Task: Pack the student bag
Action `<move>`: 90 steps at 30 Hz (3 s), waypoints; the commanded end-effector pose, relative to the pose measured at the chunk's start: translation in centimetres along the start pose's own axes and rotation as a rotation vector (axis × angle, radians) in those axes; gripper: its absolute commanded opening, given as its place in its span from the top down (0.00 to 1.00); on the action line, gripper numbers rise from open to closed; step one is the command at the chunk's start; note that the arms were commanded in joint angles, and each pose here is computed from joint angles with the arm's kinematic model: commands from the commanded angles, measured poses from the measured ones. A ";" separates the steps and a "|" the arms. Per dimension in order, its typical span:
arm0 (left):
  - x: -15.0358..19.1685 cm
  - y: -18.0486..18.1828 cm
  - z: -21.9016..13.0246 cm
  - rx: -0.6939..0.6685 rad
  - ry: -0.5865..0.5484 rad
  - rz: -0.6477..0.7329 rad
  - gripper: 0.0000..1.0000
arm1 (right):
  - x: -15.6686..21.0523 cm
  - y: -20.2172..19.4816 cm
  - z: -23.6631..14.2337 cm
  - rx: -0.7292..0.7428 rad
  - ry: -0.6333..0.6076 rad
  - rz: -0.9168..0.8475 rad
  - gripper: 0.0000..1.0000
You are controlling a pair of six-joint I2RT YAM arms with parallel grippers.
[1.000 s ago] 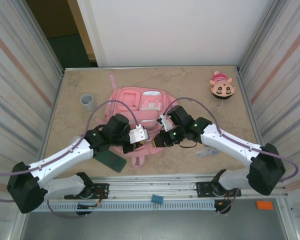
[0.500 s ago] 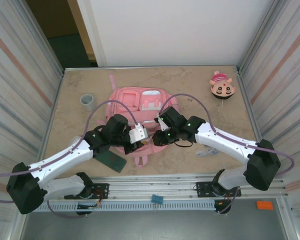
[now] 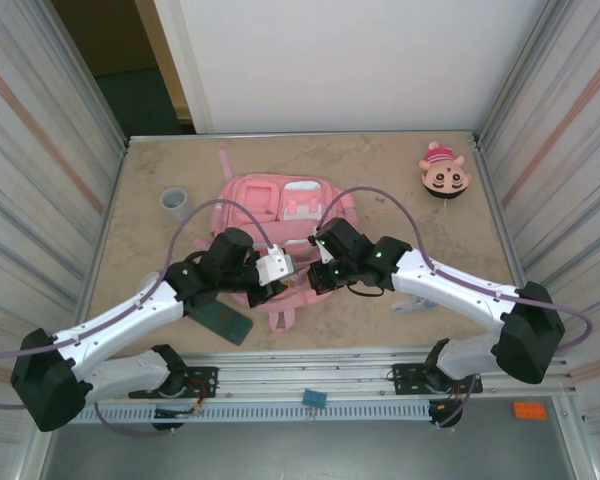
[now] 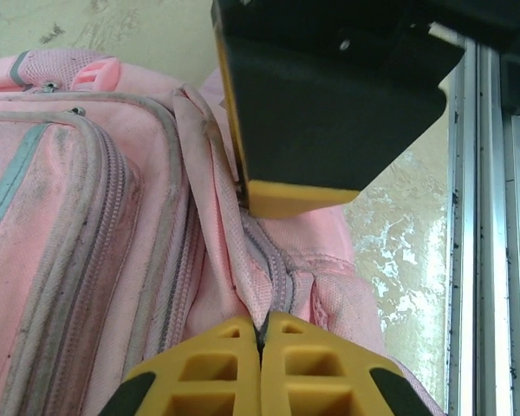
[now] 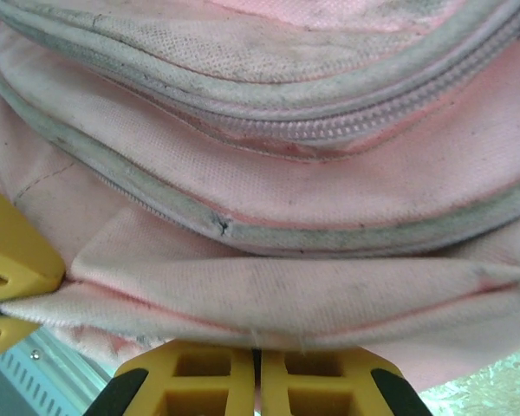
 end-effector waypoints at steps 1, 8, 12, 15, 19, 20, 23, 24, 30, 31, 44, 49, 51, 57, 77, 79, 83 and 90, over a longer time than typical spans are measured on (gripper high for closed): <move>-0.4 0.4 -1.4 -0.027 -0.062 0.007 0.97 | 0.8 -2.6 -1.2 0.082 0.019 0.026 1.00; 0.9 0.8 -2.6 -0.037 -0.035 0.006 0.98 | 1.6 -5.7 -2.0 0.183 0.056 0.075 1.00; 0.6 -0.1 -2.9 0.040 -0.062 0.024 0.98 | 1.3 -6.6 -1.5 0.194 0.032 0.119 1.00; 0.0 -1.3 -3.4 0.150 -0.109 0.056 1.00 | 0.5 -8.0 -0.9 0.213 0.011 0.170 1.00; -0.8 -2.1 -4.2 0.219 -0.143 0.077 1.00 | -1.2 -10.3 0.0 0.212 -0.018 0.244 1.00; -1.0 -2.2 -4.4 0.223 -0.145 0.082 1.00 | -1.5 -11.0 0.2 0.210 -0.021 0.263 1.00; -1.1 -2.6 -5.0 0.244 -0.150 0.102 1.00 | -2.6 -13.4 1.1 0.217 -0.030 0.317 1.00; -1.1 -2.7 -5.1 0.246 -0.151 0.106 1.00 | -3.0 -14.2 1.4 0.222 -0.031 0.336 1.00; -0.9 -2.7 -4.9 0.248 -0.141 0.087 1.00 | -5.4 -15.8 1.7 0.139 -0.116 0.408 1.00; -0.9 -2.7 -4.8 0.232 -0.134 0.086 0.95 | -5.7 -15.5 1.5 0.118 -0.133 0.390 1.00; 0.6 1.9 -5.6 -0.088 0.046 0.184 0.24 | -2.6 -10.0 -7.1 0.068 -0.523 0.214 0.47; 0.9 3.8 -3.1 -0.085 0.143 0.218 0.16 | -0.7 -7.3 -7.9 0.027 -0.646 0.111 0.46; 1.2 4.3 -2.0 -0.078 0.164 0.227 0.14 | -0.2 -6.9 -7.7 0.013 -0.631 0.094 0.45; 1.3 5.4 0.8 -0.019 0.189 0.211 0.14 | 0.3 -6.6 -7.6 0.005 -0.591 0.092 0.41; -0.2 5.7 -3.9 0.002 -0.256 0.094 0.97 | -1.9 -7.4 -5.4 0.050 -0.348 -0.271 0.14; 0.0 5.4 -4.2 0.016 -0.272 0.097 0.97 | -2.5 -7.6 -4.7 0.025 -0.285 -0.379 0.11; 0.9 4.9 -4.4 0.026 -0.263 0.135 0.97 | -3.4 -8.2 -3.3 -0.077 -0.222 -0.616 0.11; 1.3 5.0 -4.7 0.027 -0.251 0.139 0.97 | -5.1 -11.1 0.0 -0.177 -0.105 -0.850 0.16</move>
Point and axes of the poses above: each hand's point on the last joint's axis, 136 mm out from that joint toward the fingers, its own z axis out along the fingers, its own y axis along the line the jaws close on, x = y × z, the point moved 7 cm from there along -z, back along the fingers, and after that the axes turned 3 degrees about -z, right-handed, at the moved point
